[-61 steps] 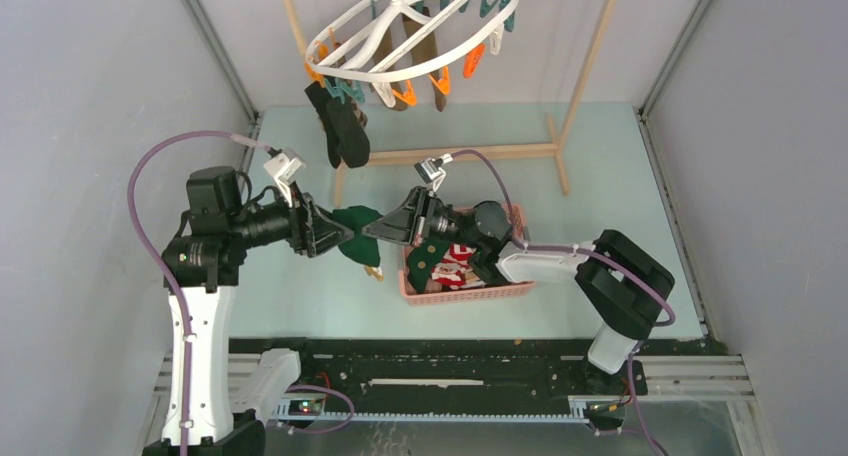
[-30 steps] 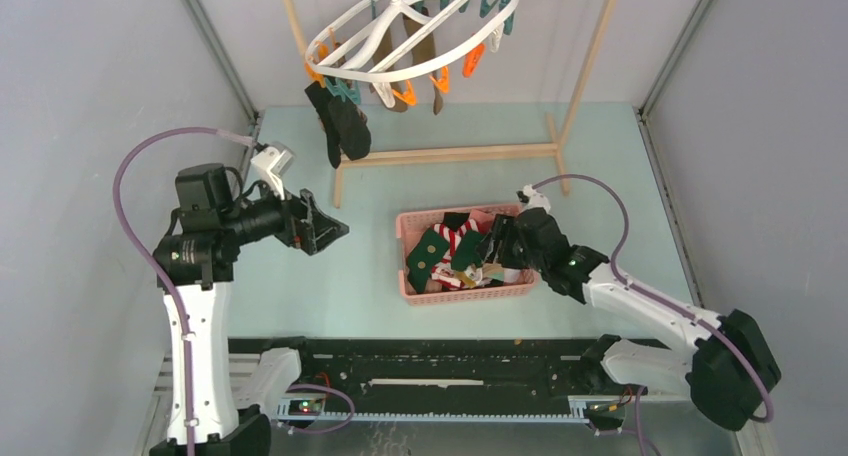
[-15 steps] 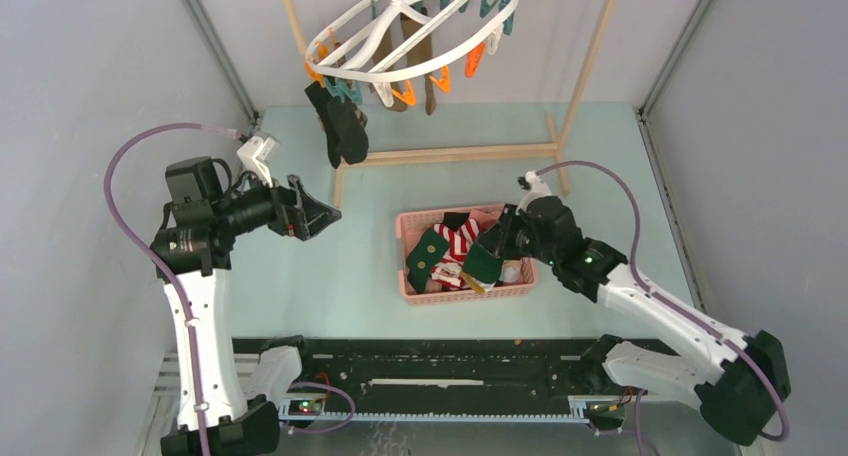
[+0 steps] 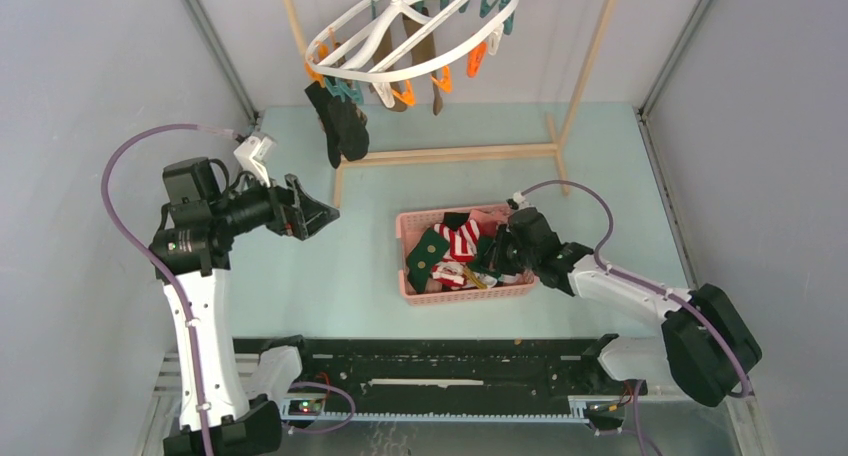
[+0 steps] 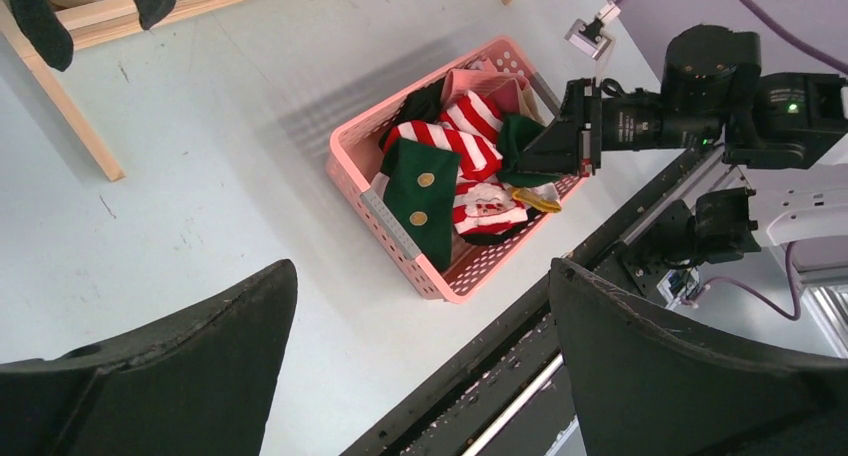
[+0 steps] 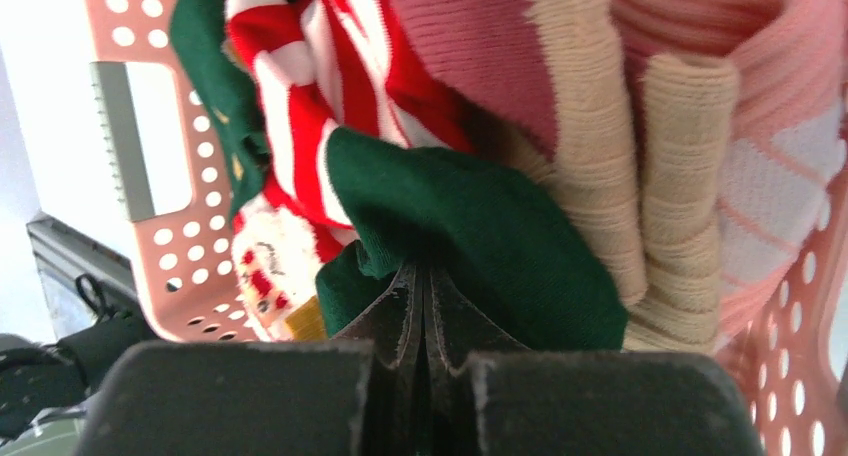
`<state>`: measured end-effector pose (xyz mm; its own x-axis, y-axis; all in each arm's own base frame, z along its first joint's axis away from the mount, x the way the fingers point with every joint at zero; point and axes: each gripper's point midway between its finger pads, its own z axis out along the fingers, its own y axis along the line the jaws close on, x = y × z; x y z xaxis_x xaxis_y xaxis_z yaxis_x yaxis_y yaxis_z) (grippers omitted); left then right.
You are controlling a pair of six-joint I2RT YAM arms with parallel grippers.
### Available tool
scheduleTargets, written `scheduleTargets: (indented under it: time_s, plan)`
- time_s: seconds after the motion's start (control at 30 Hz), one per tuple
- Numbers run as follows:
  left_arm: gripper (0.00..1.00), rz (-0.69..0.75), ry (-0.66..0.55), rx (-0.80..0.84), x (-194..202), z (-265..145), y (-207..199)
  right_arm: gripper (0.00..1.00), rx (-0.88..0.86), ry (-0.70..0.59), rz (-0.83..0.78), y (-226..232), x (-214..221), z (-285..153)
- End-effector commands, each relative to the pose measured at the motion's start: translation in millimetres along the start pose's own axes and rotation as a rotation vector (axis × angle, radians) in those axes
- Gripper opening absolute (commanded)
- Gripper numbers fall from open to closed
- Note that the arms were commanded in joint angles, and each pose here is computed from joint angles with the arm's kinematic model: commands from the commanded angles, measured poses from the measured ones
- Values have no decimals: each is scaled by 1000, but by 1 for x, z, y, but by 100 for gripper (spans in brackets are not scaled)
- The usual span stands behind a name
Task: Remove the socks clipped to the hanger
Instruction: Place the sock in the bin.
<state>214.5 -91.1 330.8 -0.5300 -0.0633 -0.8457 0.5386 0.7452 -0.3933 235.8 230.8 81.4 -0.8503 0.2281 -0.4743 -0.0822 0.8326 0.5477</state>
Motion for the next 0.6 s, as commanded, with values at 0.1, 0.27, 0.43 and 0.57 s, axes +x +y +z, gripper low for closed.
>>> scheduleTargets:
  time_s: [0.1, 0.27, 0.43, 0.57]
  plan:
    - [100, 34, -50, -24, -19, -8, 1, 4, 76, -230, 8, -19, -36, 3]
    - [100, -13, -56, -36, -24, -8, 13, 24, 26, -406, -79, 12, -62, -36]
    - [100, -55, -73, -61, -29, -7, 26, 68, 8, -535, -234, 64, -83, -68]
    - [100, -81, -70, -121, -27, -7, 39, 99, -171, -619, -322, 128, -107, -76]
